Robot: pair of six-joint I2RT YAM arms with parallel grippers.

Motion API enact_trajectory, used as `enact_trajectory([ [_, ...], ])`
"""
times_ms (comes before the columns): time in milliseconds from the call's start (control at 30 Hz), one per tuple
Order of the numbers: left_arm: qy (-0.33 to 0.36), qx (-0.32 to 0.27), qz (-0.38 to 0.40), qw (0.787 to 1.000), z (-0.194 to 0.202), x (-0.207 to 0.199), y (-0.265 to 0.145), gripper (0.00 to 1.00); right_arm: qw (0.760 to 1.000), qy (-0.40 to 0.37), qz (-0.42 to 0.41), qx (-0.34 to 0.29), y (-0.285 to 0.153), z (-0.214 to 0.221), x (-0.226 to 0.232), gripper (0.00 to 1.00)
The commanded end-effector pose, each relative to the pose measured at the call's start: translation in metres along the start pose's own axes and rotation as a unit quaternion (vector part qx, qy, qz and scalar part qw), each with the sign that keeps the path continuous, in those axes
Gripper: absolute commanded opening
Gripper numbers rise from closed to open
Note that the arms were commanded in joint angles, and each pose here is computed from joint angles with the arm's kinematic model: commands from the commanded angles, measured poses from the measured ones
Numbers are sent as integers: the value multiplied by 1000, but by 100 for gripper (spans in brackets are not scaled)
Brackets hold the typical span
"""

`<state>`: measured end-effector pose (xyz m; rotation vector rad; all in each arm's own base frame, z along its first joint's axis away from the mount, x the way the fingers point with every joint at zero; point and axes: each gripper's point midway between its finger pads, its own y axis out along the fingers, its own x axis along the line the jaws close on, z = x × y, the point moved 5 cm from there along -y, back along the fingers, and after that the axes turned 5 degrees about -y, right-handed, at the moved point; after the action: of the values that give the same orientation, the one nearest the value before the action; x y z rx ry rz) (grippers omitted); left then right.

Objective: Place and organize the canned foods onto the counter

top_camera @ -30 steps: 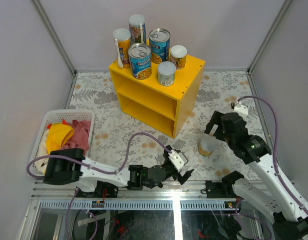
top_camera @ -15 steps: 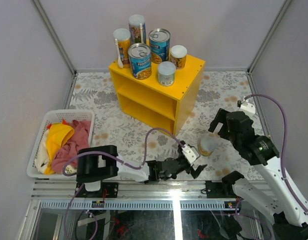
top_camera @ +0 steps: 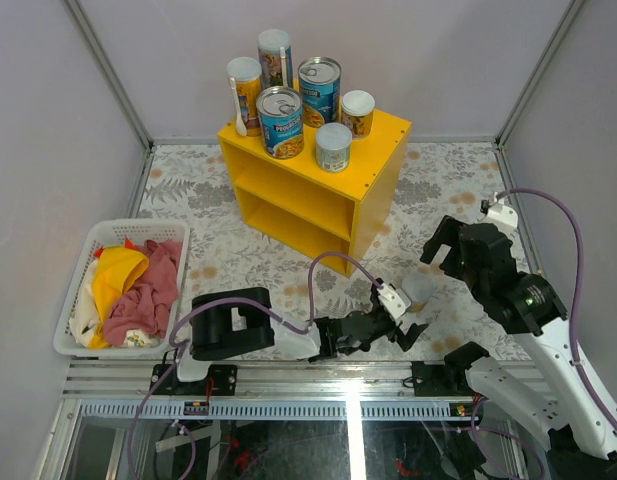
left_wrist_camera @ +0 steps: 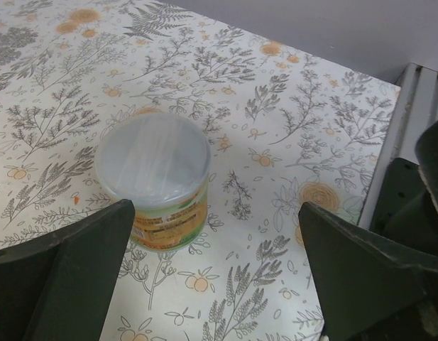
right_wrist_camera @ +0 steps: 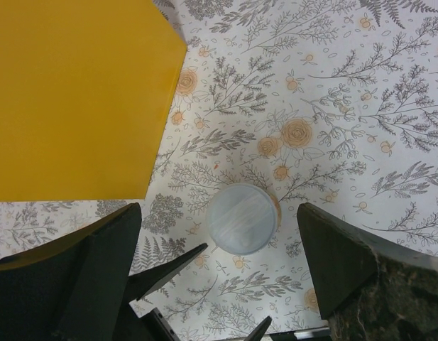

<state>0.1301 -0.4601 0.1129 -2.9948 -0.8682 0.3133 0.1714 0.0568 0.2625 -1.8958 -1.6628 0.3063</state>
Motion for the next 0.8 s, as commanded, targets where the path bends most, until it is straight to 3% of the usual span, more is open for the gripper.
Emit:
enact_trajectory([
  [0, -21, -72, -33, 997, -23, 6, 15, 100, 1000, 5, -6, -27, -9, -18, 2, 99],
  [300, -13, -83, -92, 992, -20, 28, 26, 100, 1000, -9, -17, -24, -5, -20, 8, 98],
  [767, -28, -87, -79, 993, -8, 43, 48, 100, 999, -34, -26, -23, 6, -27, 20, 99],
])
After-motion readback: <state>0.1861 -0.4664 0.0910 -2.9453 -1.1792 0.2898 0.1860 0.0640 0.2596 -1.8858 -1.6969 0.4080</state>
